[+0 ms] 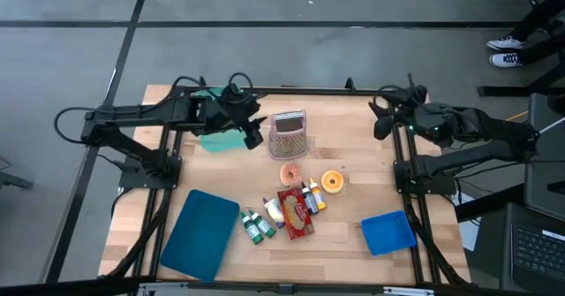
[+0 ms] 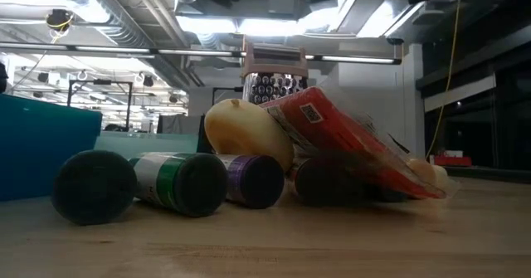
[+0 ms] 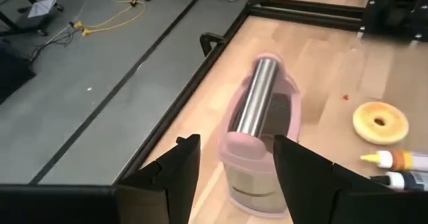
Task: Pick & Place Food Item
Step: Put the red popcorn bag into the dark blue bin
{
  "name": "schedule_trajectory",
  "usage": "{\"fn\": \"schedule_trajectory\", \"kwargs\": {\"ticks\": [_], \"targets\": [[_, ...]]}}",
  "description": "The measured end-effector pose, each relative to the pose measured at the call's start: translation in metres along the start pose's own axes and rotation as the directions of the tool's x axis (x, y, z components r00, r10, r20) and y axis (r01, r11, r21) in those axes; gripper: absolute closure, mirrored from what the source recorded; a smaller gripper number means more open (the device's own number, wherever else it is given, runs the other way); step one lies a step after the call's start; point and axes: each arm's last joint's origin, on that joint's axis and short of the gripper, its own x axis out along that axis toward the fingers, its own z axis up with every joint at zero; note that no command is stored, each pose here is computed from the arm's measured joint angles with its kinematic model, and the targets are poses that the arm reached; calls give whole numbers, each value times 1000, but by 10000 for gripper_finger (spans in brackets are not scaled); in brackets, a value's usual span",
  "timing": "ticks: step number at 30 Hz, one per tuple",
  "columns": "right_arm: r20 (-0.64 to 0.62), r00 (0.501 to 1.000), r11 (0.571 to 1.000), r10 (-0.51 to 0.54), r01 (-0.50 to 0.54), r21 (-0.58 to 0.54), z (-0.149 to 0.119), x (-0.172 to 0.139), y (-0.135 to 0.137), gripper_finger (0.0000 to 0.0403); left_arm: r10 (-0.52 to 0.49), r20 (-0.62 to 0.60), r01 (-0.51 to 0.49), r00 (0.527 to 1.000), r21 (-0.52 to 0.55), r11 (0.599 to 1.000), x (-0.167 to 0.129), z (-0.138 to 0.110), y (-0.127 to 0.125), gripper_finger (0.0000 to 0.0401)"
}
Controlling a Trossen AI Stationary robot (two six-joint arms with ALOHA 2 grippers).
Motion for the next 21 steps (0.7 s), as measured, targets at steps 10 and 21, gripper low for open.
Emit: {"fn": "schedule_trajectory", "kwargs": {"ticks": [10, 21], "targets": [[-57, 998, 1000, 8, -8, 7, -6, -2, -4, 167, -275, -168, 238, 947, -214, 947, 6, -17, -44, 217], [-79, 996, 997, 49, -53, -50, -7, -2, -3, 167, -359, -373, 82, 855, -587, 805, 39, -47, -99, 217]]}}
